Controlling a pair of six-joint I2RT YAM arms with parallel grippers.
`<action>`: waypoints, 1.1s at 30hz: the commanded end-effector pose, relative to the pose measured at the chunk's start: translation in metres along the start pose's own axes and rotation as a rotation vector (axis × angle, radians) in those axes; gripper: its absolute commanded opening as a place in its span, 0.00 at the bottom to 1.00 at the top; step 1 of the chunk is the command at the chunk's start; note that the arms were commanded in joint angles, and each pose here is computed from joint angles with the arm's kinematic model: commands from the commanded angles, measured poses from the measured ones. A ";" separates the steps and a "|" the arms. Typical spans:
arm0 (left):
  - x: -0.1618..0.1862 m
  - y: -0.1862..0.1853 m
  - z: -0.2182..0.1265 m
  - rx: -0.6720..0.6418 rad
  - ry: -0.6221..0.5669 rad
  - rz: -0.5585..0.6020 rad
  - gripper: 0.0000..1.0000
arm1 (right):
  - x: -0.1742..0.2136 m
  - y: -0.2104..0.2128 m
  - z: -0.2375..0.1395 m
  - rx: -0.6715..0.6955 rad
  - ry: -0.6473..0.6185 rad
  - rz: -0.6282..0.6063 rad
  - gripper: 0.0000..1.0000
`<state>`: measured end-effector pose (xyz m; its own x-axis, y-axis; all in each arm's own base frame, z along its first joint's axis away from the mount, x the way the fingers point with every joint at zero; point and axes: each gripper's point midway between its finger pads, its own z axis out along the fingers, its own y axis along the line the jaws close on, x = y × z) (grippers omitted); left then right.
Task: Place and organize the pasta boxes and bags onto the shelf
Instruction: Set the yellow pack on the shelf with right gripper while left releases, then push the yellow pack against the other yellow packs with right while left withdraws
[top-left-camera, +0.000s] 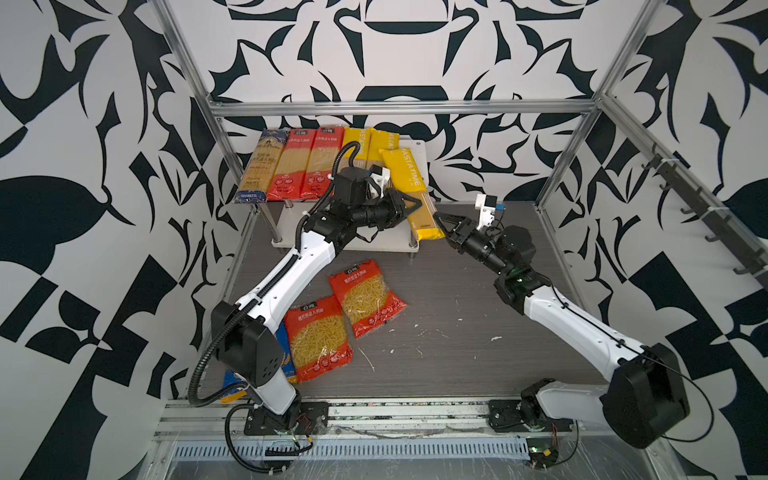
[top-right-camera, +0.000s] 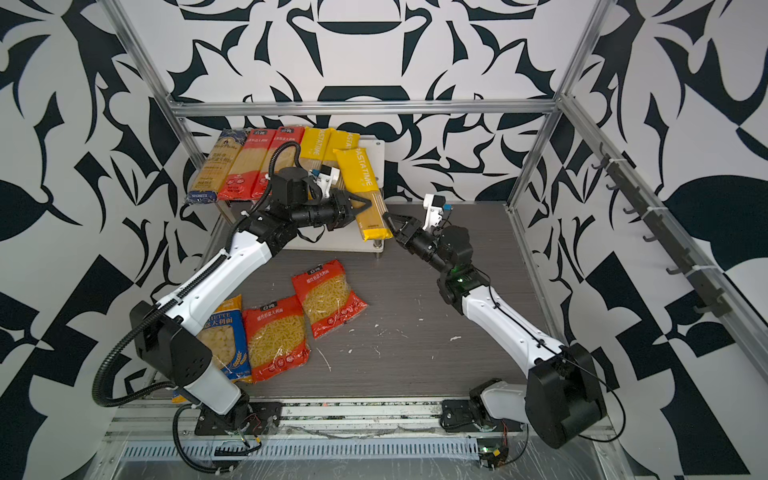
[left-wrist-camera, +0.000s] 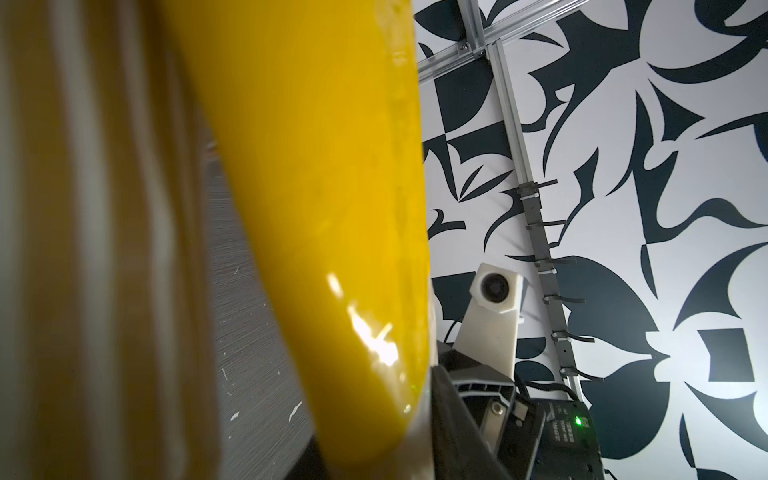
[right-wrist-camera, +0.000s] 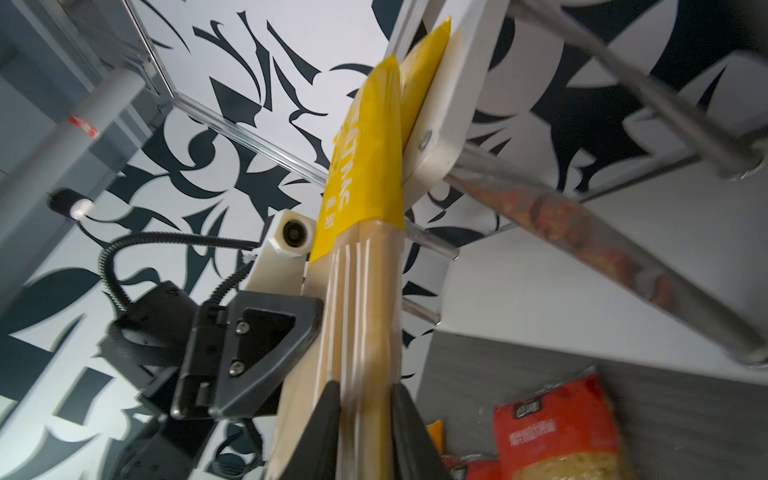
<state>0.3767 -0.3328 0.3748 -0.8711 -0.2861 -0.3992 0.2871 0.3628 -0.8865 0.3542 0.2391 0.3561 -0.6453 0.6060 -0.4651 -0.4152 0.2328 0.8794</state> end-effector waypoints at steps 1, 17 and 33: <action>-0.030 -0.053 -0.013 0.158 -0.093 0.155 0.01 | 0.014 0.033 -0.006 -0.130 0.141 -0.067 0.44; -0.027 -0.069 -0.008 0.268 -0.032 0.136 0.01 | -0.004 0.052 -0.003 -0.249 0.185 -0.053 0.29; -0.037 -0.039 -0.036 0.133 -0.109 0.104 0.58 | -0.051 0.084 0.014 -0.264 0.101 -0.048 0.00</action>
<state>0.3904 -0.3182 0.4050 -0.8376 -0.3213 -0.4418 0.3582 0.2875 -0.8883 0.3686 0.2514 0.3862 -0.8039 0.4415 -0.3986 -0.4068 0.0807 0.9099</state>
